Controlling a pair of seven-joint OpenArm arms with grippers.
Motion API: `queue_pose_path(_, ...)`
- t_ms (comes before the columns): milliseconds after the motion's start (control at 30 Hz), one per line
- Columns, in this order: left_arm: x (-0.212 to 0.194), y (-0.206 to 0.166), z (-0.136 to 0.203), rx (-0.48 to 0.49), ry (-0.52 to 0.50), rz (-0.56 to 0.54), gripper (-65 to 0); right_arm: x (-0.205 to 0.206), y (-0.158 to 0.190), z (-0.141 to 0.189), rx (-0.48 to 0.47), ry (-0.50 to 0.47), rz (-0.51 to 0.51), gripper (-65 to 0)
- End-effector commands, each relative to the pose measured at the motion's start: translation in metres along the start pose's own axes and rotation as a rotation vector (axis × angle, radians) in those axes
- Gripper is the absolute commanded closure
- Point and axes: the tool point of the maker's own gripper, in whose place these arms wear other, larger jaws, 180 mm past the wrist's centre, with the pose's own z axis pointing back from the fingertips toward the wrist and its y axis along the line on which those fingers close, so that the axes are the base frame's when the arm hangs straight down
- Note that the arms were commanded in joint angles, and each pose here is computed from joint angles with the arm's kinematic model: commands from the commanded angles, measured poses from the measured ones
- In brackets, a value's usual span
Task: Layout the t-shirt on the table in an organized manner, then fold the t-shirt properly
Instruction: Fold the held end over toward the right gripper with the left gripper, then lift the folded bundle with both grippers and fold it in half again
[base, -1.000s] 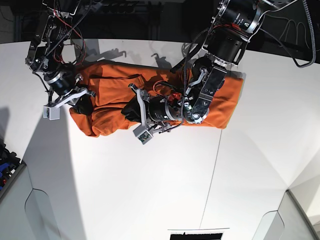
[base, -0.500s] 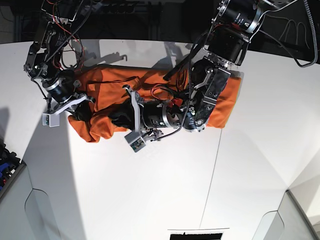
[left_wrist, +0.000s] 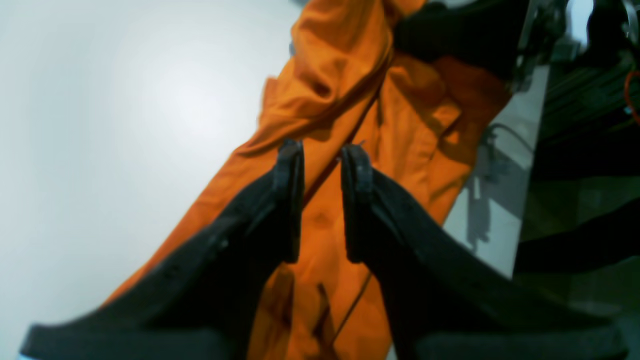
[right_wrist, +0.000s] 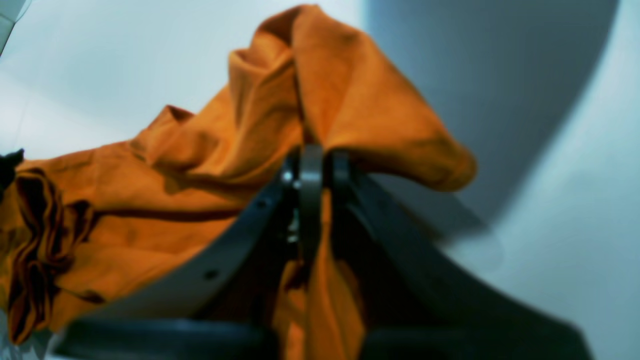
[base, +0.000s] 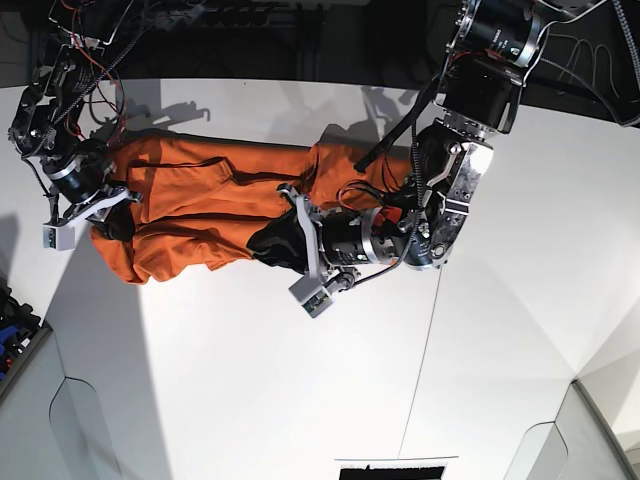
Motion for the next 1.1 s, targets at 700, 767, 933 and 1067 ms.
queue_pose_path(700, -0.072, 0.089, 0.112, 0.297, 0.018, 0.153, -13.7, 0.061, 0.028, 0.029, 0.201, -0.156, -0.03, 0.0)
queue_pose_path(767, -0.084, 0.081, 0.109, 0.287, 0.021, 0.18, -13.7, 0.065, 0.048, 0.03, 0.247, -0.17, -0.025, 0.0)
queue_pose_path(933, -0.102, 0.06, 0.094, 0.249, 0.022, 0.239, -13.7, 0.062, 0.107, 0.025, 0.368, -0.173, 0.01, 0.0)
queue_pose_path(1067, -0.097, 0.052, 0.084, 0.23, -0.003, 0.253, -13.7, 0.042, 0.168, 0.012, 0.497, -0.124, 0.013, 0.0)
